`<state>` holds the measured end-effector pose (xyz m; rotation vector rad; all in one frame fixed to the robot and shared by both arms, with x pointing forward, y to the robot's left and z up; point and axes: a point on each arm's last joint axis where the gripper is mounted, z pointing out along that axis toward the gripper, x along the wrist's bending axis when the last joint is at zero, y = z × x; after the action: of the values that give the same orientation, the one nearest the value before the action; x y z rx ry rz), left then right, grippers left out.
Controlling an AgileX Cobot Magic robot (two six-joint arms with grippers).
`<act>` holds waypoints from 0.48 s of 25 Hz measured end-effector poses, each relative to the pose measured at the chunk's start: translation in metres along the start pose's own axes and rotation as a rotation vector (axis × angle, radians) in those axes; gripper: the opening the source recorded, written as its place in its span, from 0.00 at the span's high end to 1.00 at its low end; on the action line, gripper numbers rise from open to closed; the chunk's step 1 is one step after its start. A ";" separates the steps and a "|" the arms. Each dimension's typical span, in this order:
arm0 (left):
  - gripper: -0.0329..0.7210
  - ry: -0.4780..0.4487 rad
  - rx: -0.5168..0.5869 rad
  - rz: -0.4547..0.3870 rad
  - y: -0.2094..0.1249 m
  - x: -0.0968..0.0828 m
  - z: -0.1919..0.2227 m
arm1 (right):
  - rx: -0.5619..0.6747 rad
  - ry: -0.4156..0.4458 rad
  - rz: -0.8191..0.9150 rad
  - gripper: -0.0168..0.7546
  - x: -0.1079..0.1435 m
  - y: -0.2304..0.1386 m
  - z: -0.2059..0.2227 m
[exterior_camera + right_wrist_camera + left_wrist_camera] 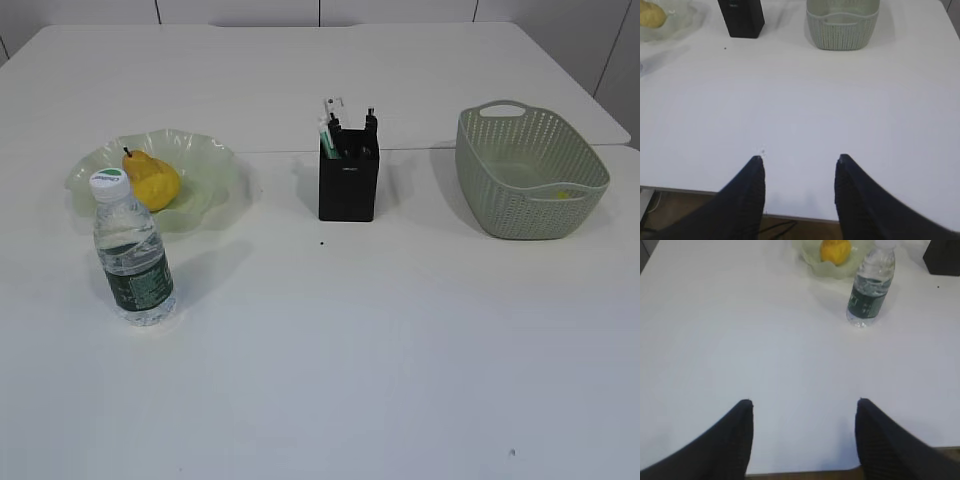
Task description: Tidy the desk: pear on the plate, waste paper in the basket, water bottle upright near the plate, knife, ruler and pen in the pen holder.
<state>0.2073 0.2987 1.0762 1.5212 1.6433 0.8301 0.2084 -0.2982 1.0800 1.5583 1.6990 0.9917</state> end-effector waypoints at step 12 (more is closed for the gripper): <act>0.35 0.003 0.078 -0.003 -0.014 0.002 0.020 | 0.115 -0.051 -0.063 0.53 -0.006 -0.018 0.027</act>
<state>0.2171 0.2986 1.0542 1.5711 1.6971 0.7759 0.2226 -0.3015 1.0503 1.5790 1.7856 0.8289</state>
